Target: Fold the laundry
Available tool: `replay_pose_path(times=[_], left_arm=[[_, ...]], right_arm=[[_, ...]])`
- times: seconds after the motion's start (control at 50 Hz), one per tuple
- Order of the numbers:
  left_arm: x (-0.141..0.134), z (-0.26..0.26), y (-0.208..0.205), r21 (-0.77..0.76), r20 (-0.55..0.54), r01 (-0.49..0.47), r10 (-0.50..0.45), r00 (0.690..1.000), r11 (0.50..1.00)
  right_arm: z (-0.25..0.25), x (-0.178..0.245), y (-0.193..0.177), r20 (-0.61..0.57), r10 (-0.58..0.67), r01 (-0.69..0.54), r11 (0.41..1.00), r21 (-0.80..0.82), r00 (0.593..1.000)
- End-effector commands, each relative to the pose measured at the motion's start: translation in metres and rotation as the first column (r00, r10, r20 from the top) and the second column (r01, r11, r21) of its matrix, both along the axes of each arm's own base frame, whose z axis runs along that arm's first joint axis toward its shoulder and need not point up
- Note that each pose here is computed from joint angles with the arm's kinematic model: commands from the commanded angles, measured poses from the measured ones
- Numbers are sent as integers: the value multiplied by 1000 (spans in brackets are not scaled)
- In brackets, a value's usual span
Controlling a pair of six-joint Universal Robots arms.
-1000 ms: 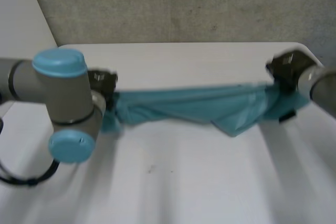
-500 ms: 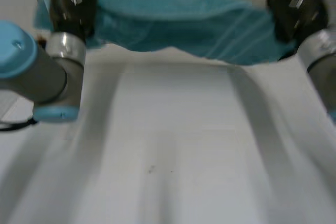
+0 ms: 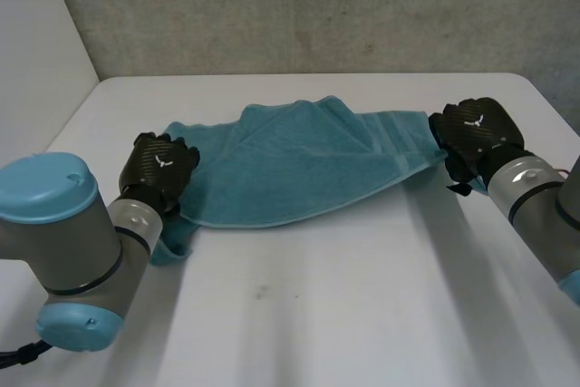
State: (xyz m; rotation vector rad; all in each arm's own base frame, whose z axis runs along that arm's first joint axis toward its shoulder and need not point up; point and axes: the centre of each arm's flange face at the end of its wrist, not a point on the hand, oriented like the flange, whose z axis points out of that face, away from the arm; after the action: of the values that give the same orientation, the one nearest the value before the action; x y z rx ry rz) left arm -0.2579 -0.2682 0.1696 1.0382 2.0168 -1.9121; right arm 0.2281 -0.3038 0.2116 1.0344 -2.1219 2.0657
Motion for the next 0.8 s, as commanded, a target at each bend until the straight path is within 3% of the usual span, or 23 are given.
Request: replay_pose_path(times=[0.02, 0.08, 0.14, 0.24, 0.38, 0.64, 0.8], left_arm=[[-1, 13, 10, 53, -151, -23, 31, 988, 998], [1, 12, 13, 101, -199, -40, 60, 978, 994], [5, 10, 18, 213, -300, -72, 135, 944, 974], [9, 1, 18, 292, -343, -118, 219, 914, 949], [15, -21, 6, 326, -282, -211, 308, 909, 921], [24, -31, -14, 318, -267, -259, 348, 899, 912], [38, -18, -25, 273, -271, -293, 366, 890, 916]], right_arm=[[29, -2, 9, 39, -6, 6, 1000, -12, 999], [45, -3, 13, 70, -9, 11, 1000, -22, 997], [59, -5, 18, 104, -10, 13, 1000, -28, 994], [77, -5, 26, 135, 1, 7, 998, -63, 991], [95, -8, 33, 148, 11, 7, 993, -118, 989], [98, -11, 35, 135, 7, 9, 993, -115, 991], [99, -38, 11, 121, -88, 102, 988, -115, 989]])
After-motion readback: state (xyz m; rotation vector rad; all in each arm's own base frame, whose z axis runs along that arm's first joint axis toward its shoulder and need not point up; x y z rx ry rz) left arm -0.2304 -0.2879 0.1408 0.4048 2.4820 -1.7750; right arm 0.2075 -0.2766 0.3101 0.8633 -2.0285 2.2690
